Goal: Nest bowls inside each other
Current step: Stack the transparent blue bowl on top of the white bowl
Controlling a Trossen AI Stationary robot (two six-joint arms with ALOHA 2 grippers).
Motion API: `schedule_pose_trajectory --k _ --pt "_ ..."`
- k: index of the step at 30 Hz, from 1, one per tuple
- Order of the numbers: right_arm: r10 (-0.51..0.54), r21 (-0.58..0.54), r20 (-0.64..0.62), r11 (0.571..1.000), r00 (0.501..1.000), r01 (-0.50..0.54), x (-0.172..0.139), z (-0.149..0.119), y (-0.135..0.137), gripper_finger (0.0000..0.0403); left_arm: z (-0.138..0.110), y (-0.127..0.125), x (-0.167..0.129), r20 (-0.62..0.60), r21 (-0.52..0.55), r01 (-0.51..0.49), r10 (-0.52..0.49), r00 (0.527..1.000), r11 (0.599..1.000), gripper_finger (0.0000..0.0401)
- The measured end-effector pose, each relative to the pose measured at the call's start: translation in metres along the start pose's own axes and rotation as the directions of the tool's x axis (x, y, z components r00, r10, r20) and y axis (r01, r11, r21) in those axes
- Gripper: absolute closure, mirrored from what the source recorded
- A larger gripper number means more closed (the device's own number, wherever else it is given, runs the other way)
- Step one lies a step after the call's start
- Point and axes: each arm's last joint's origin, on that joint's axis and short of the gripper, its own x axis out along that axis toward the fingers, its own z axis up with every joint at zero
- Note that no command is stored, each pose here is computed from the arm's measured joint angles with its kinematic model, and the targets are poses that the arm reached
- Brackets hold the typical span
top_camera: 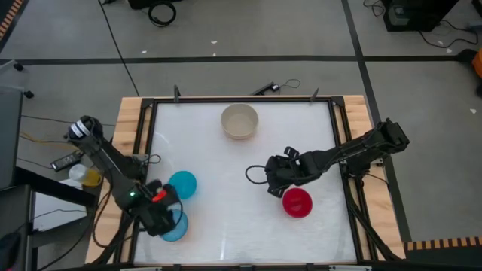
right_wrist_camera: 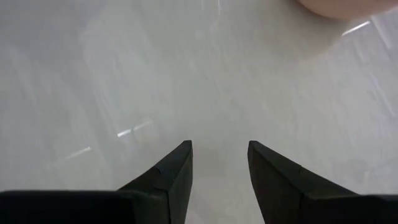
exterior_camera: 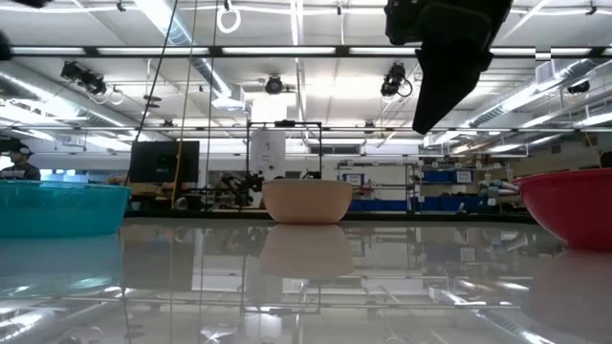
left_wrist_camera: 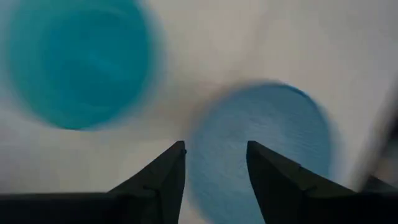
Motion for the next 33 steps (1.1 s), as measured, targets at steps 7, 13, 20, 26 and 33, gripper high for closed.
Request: schedule_pose_trajectory --k 7,13,20,26,33 --pt "-0.003 0.009 0.008 1.000 1.000 0.003 0.002 0.003 -0.003 0.0242 0.026 0.046 0.012 -0.036 -0.001 -0.268 0.268 0.963 0.963 0.0246" --pt "-0.006 -0.002 -0.001 1.000 1.000 0.006 0.001 0.001 -0.002 0.0241 0.043 0.090 0.039 -0.061 -0.037 -0.307 0.304 0.951 0.951 0.0248" --pt "-0.043 -0.006 -0.005 0.999 0.999 0.043 0.004 -0.003 -0.004 0.0241 0.054 0.117 0.046 -0.005 -0.069 -0.204 0.204 0.979 0.977 0.0248" --pt "-0.039 0.014 -0.028 0.999 0.999 0.040 0.024 -0.014 -0.010 0.0241 0.052 0.128 0.063 -0.057 -0.067 -0.123 0.119 0.991 0.990 0.0248" --pt "0.022 0.081 0.059 0.996 0.998 -0.027 0.044 -0.016 -0.011 0.0242 0.056 0.130 0.067 -0.008 -0.050 -0.122 0.122 0.992 0.991 0.0288"
